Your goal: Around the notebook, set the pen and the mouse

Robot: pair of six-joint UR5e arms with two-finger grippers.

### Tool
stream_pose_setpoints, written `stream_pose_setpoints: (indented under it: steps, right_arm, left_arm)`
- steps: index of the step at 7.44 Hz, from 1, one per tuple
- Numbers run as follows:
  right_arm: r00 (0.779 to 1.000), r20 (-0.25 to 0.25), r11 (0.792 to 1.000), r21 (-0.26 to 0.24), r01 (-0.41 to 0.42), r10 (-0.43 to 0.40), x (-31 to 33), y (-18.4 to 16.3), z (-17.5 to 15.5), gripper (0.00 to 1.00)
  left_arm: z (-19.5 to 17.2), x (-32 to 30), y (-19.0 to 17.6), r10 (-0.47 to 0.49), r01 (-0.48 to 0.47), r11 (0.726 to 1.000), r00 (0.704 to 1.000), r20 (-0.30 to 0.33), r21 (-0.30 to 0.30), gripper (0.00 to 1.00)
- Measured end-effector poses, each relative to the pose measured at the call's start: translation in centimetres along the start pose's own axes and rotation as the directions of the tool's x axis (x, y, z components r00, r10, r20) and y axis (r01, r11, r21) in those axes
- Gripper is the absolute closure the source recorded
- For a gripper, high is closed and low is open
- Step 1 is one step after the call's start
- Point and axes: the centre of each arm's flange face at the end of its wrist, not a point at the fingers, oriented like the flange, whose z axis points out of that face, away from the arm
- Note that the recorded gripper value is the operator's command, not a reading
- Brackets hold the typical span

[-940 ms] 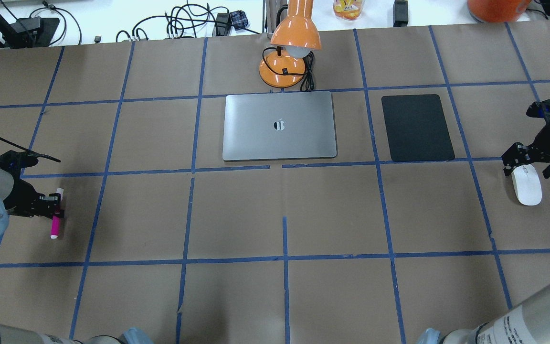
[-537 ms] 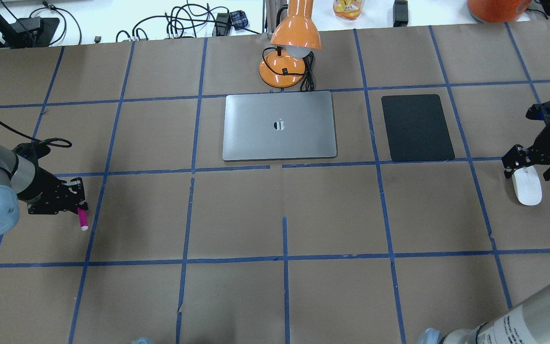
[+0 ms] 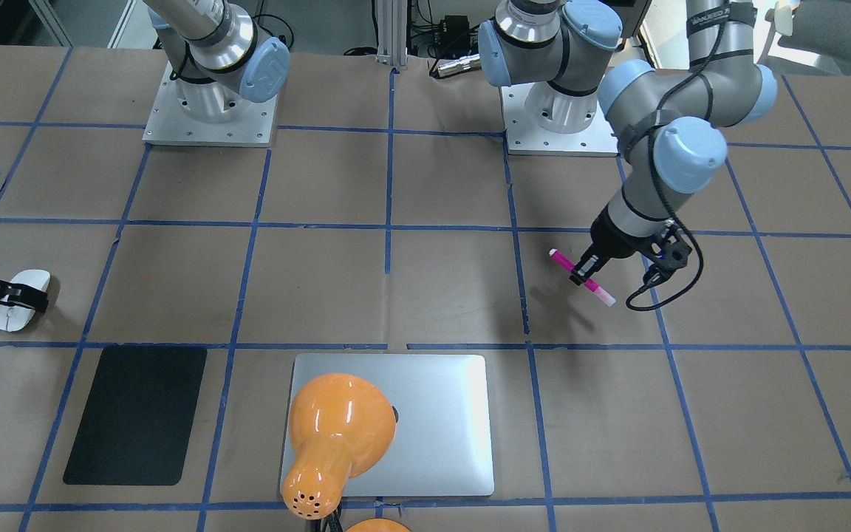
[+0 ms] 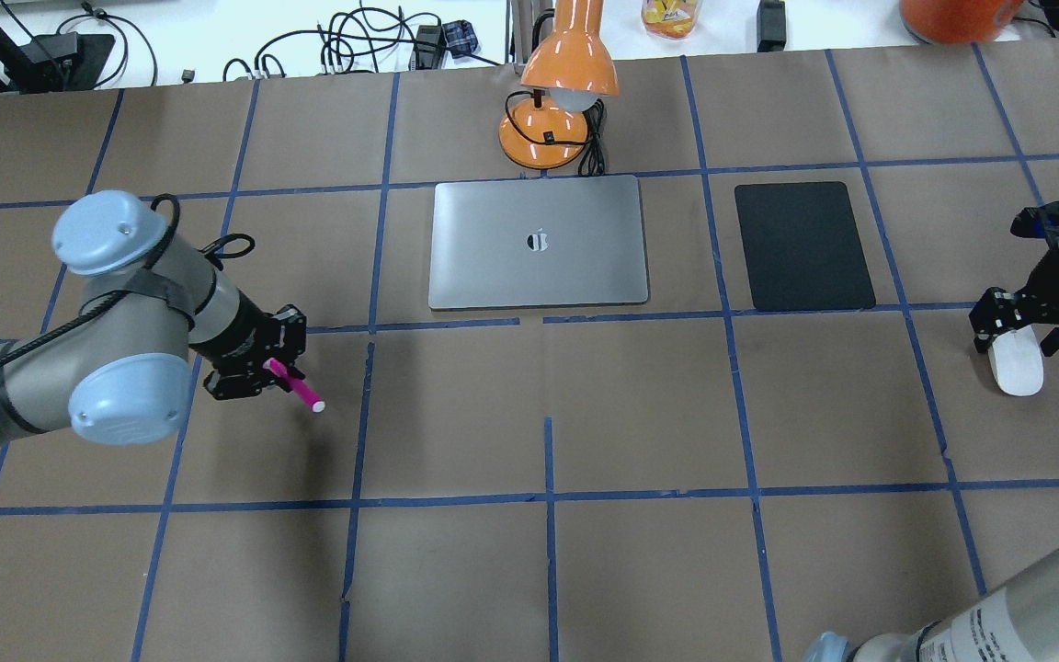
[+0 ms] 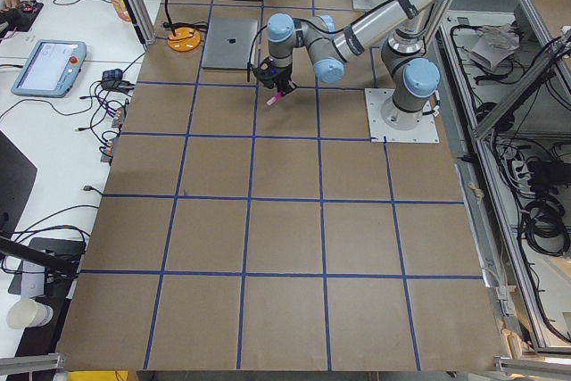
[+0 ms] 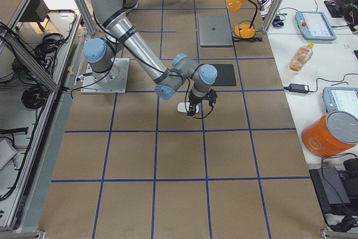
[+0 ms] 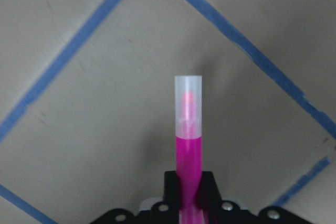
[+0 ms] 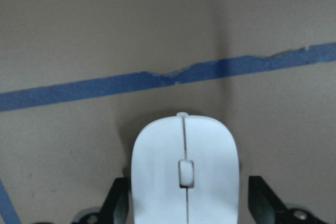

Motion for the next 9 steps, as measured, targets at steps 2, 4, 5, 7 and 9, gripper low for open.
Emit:
stream_pose_setpoints:
  steps: [2, 4, 5, 7, 9]
  right_arm:
    - [1.0, -0.001, 1.0, 0.001, -0.001, 0.001, 0.0, 0.0, -0.1, 0.72]
    - [1.0, -0.022, 1.0, 0.017, -0.002, 0.002, 0.3, -0.2, -1.4, 0.71]
    - [0.999, -0.034, 0.999, 0.035, 0.0, 0.002, 0.1, -0.2, -2.7, 0.7]
    - [0.998, -0.055, 0.997, 0.075, 0.032, -0.028, -2.1, -1.1, -5.0, 0.69]
    - [0.996, -0.082, 0.99, 0.131, 0.057, -0.046, -7.1, -3.4, -7.9, 0.67]
  left_arm:
    - [0.5, 6.4, 7.9, -0.199, 0.199, 0.98, 0.98, 0.005, -0.003, 1.0]
    - [2.5, 10.3, 14.8, -0.363, 0.363, 0.932, 0.931, 0.034, 0.001, 1.0]
    - [2.7, 12.3, 16.9, -0.448, 0.448, 0.894, 0.894, 0.027, 0.007, 1.0]
    - [3.5, 15.8, 19.4, -0.583, 0.583, 0.813, 0.812, 0.028, 0.015, 1.0]
    - [6.0, 17.0, 19.9, -0.631, 0.631, 0.776, 0.774, 0.057, 0.026, 1.0]
